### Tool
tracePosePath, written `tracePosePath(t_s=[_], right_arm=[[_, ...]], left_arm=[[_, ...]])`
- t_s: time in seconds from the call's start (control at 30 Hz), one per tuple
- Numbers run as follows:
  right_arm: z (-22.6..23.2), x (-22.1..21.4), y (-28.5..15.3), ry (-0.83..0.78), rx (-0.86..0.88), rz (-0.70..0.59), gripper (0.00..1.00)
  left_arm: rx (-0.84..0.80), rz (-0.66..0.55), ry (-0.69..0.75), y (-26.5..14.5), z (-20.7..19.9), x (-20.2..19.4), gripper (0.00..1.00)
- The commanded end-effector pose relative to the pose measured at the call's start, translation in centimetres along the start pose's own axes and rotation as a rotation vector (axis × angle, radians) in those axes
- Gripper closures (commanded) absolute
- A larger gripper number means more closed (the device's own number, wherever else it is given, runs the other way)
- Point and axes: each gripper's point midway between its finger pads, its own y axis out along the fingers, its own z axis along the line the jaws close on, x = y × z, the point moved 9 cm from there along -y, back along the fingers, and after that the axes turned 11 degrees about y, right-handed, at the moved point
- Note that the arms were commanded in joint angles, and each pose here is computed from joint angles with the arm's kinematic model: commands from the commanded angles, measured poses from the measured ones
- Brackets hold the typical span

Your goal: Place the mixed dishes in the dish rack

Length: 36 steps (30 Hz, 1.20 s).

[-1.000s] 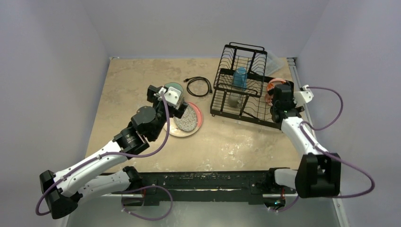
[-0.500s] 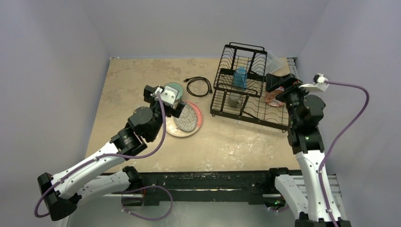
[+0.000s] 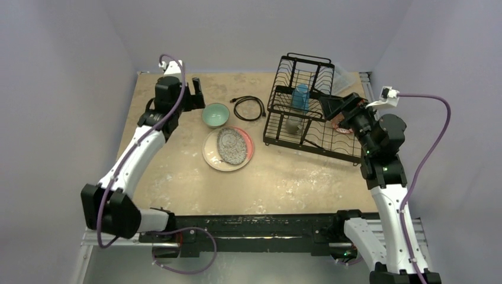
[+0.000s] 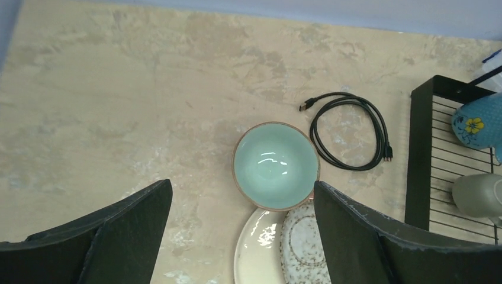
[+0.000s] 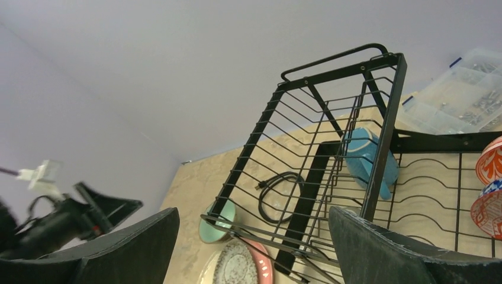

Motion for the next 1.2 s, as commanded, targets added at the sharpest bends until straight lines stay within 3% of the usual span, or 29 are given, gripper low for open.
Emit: tracePosePath(t_s=[0.0, 0.33, 0.5, 0.87, 1.17], right_arm=[[2.5, 1.4, -1.5, -0.039, 0.082, -0.014, 0.01], [1.7, 1.2, -3.4, -0.099, 0.011, -0.047, 0.01], [1.5, 0.9, -3.1, -0.086, 0.012, -0.032, 0.01], [0.8, 0.2, -2.4, -0.052, 0.01, -0.011, 0.01], [0.1, -0.3, -2.2, -0.046, -0.02, 0.012, 0.01]], left_arm=[[-0.128, 0.173, -0.247, 4.6, -0.4, -1.9, 0.12], [-0.106, 0.457, -0.48, 12.2, 0.0, -8.7, 0.15], [-0.139, 0.517, -0.52, 13.5, -0.4, -10.1, 0.34], [-0.126, 0.638, -0.518, 14.5, -0.6, -12.6, 0.5], [-0.05, 0.618, -0.449, 13.9, 0.4, -11.7, 0.88]])
